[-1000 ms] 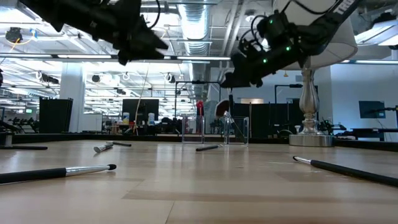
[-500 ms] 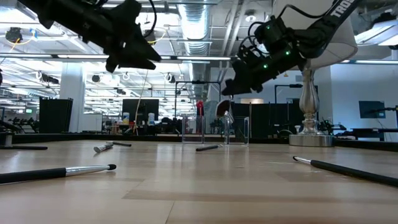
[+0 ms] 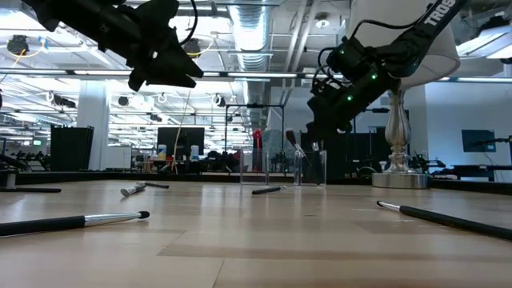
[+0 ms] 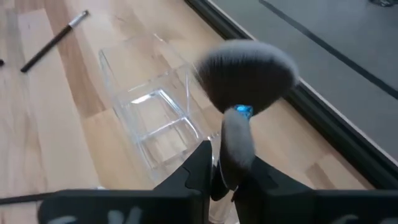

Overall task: Put items in baskets/containers
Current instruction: Put the silver blush brush into the transparent organizer, then put the silver powder brush into the transparent organizer

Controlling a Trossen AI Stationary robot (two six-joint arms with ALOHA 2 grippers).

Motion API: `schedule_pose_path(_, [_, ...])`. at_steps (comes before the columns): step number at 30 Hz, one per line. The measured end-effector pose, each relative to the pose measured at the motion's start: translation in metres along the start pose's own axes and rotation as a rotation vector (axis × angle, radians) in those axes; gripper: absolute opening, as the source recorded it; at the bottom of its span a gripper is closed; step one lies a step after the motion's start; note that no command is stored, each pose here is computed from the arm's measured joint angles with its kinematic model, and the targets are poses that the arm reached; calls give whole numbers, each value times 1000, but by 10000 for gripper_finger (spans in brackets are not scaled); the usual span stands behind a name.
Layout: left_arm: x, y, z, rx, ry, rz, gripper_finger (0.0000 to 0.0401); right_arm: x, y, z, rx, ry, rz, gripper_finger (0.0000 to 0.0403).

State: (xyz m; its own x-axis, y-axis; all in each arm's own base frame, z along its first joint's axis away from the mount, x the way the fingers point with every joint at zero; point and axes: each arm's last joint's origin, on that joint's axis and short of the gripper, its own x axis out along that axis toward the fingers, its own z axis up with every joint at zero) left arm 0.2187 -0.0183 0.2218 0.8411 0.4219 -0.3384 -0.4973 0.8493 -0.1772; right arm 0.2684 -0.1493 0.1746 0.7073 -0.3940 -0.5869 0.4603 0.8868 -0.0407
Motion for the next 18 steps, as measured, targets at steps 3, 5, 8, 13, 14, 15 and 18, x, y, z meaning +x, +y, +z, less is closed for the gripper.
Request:
schedule_pose_path(3, [0,1,0,25,-14,36,152,0,1,-1,4,8,2,55])
schedule_pose_path(5, [0,2,0,50,-17,54,149,0,3,-1,-2,8,7,61])
schedule_pose_path(8, [2,6,2,74,-22,81,144,0,5,-1,-9,8,12,68])
schedule_pose_path(13, [5,13,1,89,2,117,135,-3,11,1,-9,1,19,76])
schedule_pose_path(14, [6,14,1,98,6,121,133,-6,13,2,-7,1,19,76])
schedule_pose_path(15, [7,16,2,106,5,132,131,-8,17,5,-16,-14,15,76])
schedule_pose_path(18, [9,22,2,108,19,165,125,-21,26,12,-64,-43,-34,73])
